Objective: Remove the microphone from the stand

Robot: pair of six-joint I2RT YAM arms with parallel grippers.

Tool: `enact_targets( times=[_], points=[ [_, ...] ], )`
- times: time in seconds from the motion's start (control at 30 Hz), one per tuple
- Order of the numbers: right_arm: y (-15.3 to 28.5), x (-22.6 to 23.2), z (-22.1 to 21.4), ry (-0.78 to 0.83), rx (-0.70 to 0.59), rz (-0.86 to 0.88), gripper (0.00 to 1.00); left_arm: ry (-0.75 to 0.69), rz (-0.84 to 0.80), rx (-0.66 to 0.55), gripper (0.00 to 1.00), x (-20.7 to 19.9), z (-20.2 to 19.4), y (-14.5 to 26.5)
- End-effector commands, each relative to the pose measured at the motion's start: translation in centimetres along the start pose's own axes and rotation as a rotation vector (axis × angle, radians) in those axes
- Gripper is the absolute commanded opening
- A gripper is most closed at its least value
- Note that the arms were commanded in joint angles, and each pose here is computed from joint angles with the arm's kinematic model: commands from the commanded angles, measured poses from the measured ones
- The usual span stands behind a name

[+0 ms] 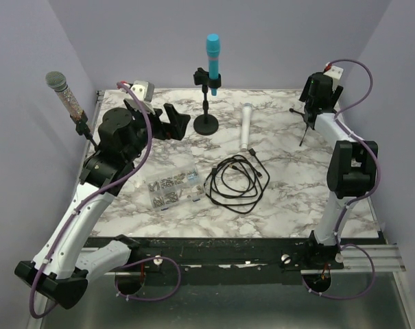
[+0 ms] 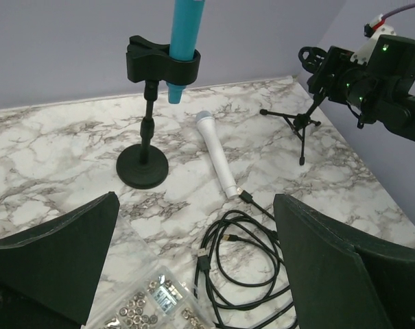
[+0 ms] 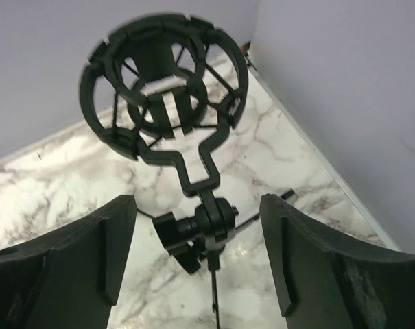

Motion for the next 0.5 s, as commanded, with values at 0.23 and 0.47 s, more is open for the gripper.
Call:
enact_targets(
  times=[0.23, 0.47],
  points=[
    [6.6, 0.1, 4.1, -0.032, 0.101, 0.085, 0.93, 0.039, 0.013, 0.006, 0.99, 1.3, -0.6, -1.3],
    [14.7, 7.2, 7.5, -0.054, -0.016, 0.431, 0.99, 0.104, -0.031, 0.035, 0.99, 1.5, -0.8, -1.8]
  ],
)
Point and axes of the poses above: each gripper's point midway between its finger pads, its own y axis back along the fingers, its own x axis along the line the jaws close on, z = x × y, the point moved 7 cm from there along y, back along the fingers, and after that the axes turned 7 degrees about y, right-handed, at the moved point
